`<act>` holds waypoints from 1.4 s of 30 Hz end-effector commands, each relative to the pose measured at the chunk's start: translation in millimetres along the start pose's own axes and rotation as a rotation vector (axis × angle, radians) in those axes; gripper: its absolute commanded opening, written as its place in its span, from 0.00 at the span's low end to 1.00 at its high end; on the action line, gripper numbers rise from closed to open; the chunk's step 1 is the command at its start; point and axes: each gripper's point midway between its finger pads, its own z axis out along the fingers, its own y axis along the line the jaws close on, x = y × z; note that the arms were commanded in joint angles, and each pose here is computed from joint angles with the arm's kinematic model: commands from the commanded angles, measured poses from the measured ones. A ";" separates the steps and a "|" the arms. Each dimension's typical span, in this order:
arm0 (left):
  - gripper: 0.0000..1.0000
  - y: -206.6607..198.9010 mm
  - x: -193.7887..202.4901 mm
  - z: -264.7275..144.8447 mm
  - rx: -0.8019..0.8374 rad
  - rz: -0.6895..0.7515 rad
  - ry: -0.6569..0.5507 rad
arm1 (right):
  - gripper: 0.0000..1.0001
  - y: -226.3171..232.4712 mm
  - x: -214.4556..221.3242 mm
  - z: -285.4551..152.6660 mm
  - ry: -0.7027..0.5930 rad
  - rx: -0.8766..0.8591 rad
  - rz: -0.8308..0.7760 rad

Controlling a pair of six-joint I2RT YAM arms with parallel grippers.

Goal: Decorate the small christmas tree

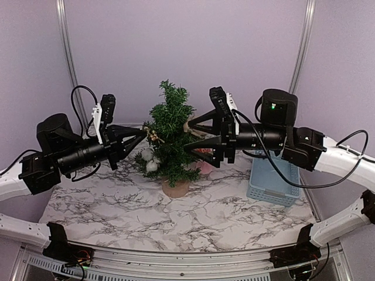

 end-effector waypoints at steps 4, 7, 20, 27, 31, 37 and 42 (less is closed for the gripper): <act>0.00 72.8 -37.0 -37.0 -0.269 -0.052 -0.158 | 0.95 -23.3 -8.5 -14.0 -0.047 0.058 0.007; 0.00 97.6 -38.3 -37.5 -0.341 -0.073 -0.161 | 0.99 -31.9 -3.0 -18.6 -0.040 0.078 0.018; 0.00 109.5 -42.4 24.7 -0.187 -0.044 -0.074 | 0.99 -55.1 2.9 -25.0 -0.001 0.135 0.028; 0.00 116.2 -42.1 44.2 -0.186 -0.026 -0.008 | 0.99 -57.6 5.6 -18.3 0.014 0.124 0.043; 0.00 123.3 -28.5 59.0 -0.193 -0.035 0.066 | 0.99 -59.7 5.1 -16.2 0.019 0.125 0.046; 0.00 132.6 -12.9 64.9 -0.227 -0.035 0.126 | 0.99 -60.1 7.4 -12.5 0.026 0.116 0.055; 0.00 135.5 1.5 71.6 -0.228 -0.038 0.172 | 0.99 -61.6 8.3 -10.7 0.031 0.117 0.054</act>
